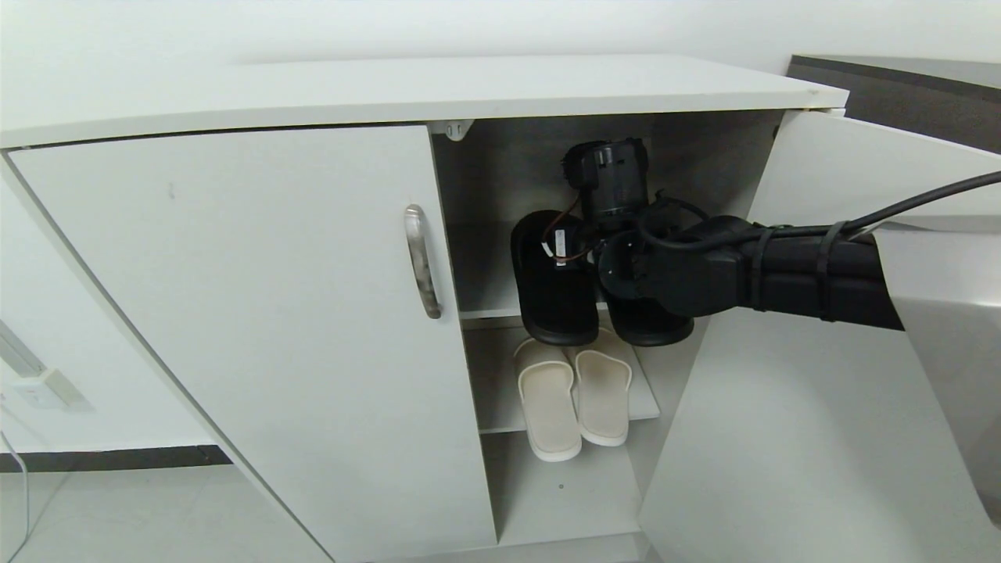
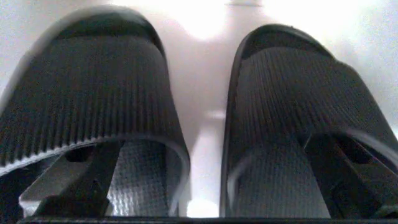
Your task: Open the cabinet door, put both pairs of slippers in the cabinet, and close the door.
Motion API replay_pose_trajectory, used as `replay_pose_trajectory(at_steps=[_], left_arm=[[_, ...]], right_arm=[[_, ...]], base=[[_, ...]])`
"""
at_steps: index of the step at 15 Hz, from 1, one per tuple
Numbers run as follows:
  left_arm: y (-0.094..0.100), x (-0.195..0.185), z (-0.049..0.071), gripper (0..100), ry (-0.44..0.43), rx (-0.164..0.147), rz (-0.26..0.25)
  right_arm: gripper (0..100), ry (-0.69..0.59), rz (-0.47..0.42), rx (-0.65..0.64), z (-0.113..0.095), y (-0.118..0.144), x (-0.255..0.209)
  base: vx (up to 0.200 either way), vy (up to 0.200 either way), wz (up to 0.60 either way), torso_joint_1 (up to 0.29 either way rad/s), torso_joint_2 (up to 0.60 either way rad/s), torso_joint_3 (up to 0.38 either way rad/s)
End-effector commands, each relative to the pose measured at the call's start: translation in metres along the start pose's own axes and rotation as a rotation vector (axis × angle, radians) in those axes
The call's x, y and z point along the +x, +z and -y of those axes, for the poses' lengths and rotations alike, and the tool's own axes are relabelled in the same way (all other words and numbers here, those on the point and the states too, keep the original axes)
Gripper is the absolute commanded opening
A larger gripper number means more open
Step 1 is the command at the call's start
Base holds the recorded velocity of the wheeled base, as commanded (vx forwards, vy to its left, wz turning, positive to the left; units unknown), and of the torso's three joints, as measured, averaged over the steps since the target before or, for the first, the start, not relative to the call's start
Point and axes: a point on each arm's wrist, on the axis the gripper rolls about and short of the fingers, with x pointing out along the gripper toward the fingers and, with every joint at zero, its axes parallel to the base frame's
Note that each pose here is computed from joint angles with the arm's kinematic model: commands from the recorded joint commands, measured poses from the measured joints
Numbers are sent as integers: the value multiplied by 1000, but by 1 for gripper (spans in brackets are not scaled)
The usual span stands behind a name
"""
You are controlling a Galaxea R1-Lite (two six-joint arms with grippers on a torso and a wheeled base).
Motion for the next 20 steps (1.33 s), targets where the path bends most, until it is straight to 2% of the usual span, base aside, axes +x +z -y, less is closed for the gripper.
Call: replay_pose_trajectory(at_steps=[1, 9, 10, 20], left_arm=[[0, 0, 0, 0, 1, -1, -1], [0, 0, 0, 0, 2, -1, -1], [0, 0, 0, 0, 2, -1, 1], [0, 0, 0, 0, 4, -4, 1]], right_arm=[[0, -3, -1, -2, 1, 0, 1], [0, -4, -18, -17, -1, -8, 6], [100, -4, -19, -18, -1, -8, 6], [100, 4, -25, -24, -3, 0, -7]], base=[[0, 0, 0, 0, 0, 0], [0, 0, 0, 0, 0, 0], [0, 0, 0, 0, 0, 0], [0, 0, 0, 0, 0, 0]])
